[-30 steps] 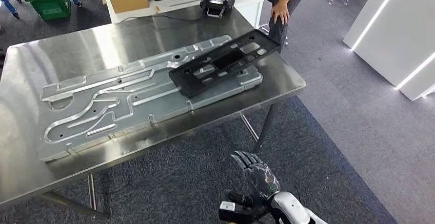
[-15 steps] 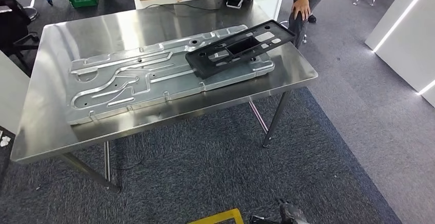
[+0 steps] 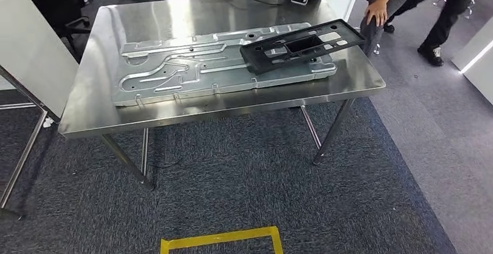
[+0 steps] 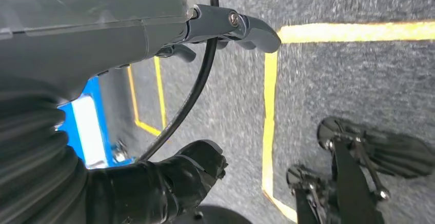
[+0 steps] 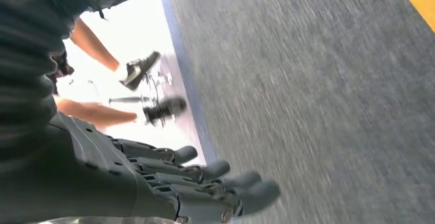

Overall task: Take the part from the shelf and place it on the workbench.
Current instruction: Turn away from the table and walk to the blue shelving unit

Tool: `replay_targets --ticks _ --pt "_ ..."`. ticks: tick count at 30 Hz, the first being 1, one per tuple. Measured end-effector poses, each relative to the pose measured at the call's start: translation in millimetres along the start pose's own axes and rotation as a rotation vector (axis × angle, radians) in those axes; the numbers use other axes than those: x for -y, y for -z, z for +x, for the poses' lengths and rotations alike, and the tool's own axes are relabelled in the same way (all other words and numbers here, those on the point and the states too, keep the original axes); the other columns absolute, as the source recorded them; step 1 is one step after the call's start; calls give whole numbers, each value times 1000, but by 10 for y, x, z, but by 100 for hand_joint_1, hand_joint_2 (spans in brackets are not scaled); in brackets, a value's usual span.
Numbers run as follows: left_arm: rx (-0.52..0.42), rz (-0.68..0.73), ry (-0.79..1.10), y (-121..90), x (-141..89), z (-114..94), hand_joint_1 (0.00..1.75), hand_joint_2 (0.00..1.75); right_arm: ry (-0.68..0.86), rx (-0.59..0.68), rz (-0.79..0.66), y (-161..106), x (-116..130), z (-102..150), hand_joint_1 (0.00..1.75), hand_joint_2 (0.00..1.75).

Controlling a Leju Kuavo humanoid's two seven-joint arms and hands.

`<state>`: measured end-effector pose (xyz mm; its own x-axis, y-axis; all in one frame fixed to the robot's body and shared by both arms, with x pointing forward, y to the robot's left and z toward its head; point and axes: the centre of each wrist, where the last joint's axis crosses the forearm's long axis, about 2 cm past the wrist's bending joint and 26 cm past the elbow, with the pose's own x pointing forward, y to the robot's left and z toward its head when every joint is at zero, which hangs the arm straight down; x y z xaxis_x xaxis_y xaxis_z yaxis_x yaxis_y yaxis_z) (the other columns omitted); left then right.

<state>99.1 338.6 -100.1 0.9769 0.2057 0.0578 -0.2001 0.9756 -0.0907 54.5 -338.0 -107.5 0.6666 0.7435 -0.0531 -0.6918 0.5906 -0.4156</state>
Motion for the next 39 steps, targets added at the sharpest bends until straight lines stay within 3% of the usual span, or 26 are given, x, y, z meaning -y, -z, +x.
replay_targets --ticks 8,20,29,39 --pt "-23 14 -32 -6 20 51 0 175 -13 -98 24 -35 -117 23 0 175" --pt "-8 42 -76 -16 -85 29 0 175 17 -35 -2 -91 -219 219 0 175" --pt "-14 52 -79 -12 -105 -12 0 175 30 -28 28 -109 -271 229 0 175" --pt "-13 49 -97 0 33 27 0 175 77 -21 103 -126 -315 275 0 175"
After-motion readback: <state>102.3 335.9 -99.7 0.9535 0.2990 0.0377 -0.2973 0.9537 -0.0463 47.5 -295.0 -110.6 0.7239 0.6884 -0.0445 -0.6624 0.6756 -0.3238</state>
